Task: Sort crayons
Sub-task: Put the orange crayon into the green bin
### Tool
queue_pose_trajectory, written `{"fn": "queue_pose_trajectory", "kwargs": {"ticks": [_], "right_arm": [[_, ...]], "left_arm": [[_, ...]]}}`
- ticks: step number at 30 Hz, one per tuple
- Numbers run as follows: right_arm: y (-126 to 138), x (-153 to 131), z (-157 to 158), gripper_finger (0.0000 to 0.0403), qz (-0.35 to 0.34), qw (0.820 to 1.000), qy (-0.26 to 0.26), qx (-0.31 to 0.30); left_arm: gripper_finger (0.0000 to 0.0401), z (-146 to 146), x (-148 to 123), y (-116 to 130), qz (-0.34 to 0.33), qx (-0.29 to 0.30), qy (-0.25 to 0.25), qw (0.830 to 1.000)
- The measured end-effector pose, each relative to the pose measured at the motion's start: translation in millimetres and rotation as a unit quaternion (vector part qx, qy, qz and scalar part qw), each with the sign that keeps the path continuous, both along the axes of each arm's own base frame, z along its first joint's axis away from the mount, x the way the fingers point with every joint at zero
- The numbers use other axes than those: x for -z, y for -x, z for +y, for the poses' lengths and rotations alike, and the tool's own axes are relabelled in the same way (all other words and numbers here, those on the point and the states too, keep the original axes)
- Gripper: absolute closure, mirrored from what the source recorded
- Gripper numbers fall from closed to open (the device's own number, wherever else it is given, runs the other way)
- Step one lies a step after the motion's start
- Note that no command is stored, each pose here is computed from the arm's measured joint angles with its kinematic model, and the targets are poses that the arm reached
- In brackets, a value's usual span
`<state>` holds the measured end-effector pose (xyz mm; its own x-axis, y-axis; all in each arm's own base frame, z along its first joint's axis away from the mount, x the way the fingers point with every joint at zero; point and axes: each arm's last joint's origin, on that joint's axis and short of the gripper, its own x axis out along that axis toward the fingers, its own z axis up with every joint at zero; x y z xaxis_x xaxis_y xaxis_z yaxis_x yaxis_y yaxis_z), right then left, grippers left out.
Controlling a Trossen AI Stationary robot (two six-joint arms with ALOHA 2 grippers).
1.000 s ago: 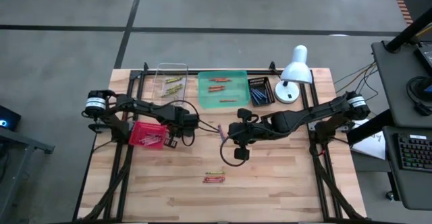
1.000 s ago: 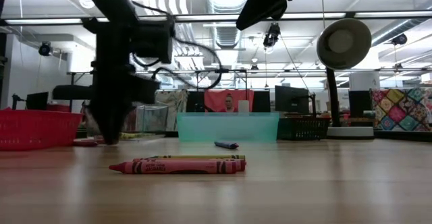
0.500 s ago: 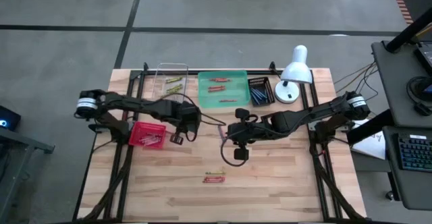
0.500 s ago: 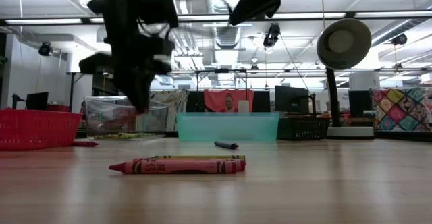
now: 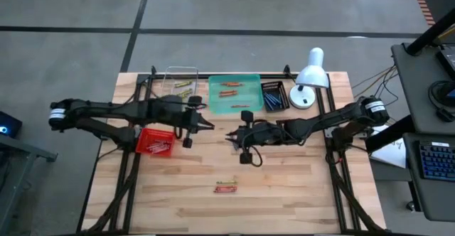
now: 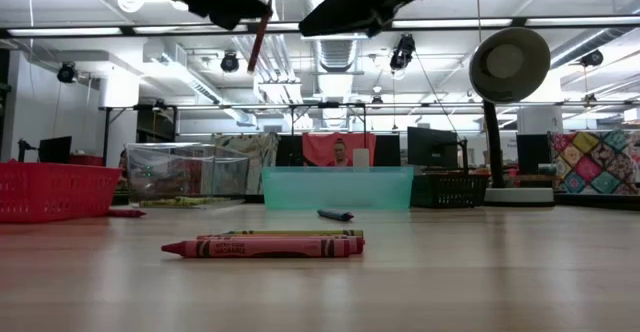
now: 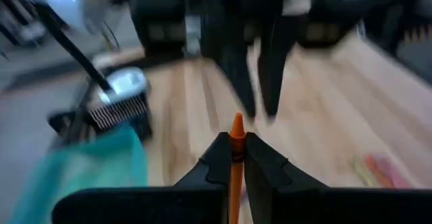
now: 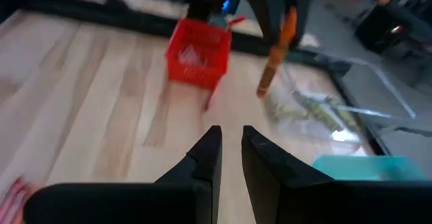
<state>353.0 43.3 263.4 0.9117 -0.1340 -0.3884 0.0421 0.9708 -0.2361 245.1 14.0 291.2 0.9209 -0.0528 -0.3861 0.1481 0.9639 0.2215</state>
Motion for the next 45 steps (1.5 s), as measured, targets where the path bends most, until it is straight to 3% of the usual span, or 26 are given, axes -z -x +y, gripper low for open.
{"fn": "queue_pose_trajectory", "kwargs": {"ticks": [8, 13, 30, 37, 45], "right_arm": [[-1.3, 4.4, -21.5, 0.0354, -0.082, 0.996, -0.012, 0.015], [-1.9, 3.5, -26.1, 0.035, -0.089, 0.996, -0.022, 0.006], [-5.4, -6.8, -28.8, 0.0349, -0.104, 0.994, -0.022, -0.016], [-5.2, -7.1, -32.1, 0.0349, -0.104, 0.994, 0.001, 0.026], [-6.9, -12.0, -31.4, 0.0348, -0.114, 0.993, -0.006, -0.019]], "left_arm": [[0.0401, -2.8, 13.0, 7.2, -0.135, -0.007, 0.036, 0.99], [0.0401, -3.2, 21.4, 8.1, -0.172, -0.006, 0.041, 0.984], [0.0401, -1.9, 28.3, -14.2, -0.225, -0.007, 0.056, 0.973], [0.0401, -1.7, 30.0, -17.1, -0.231, -0.006, 0.057, 0.971], [0.0401, -2.2, 29.8, -19.5, -0.229, -0.003, 0.059, 0.972]]}}
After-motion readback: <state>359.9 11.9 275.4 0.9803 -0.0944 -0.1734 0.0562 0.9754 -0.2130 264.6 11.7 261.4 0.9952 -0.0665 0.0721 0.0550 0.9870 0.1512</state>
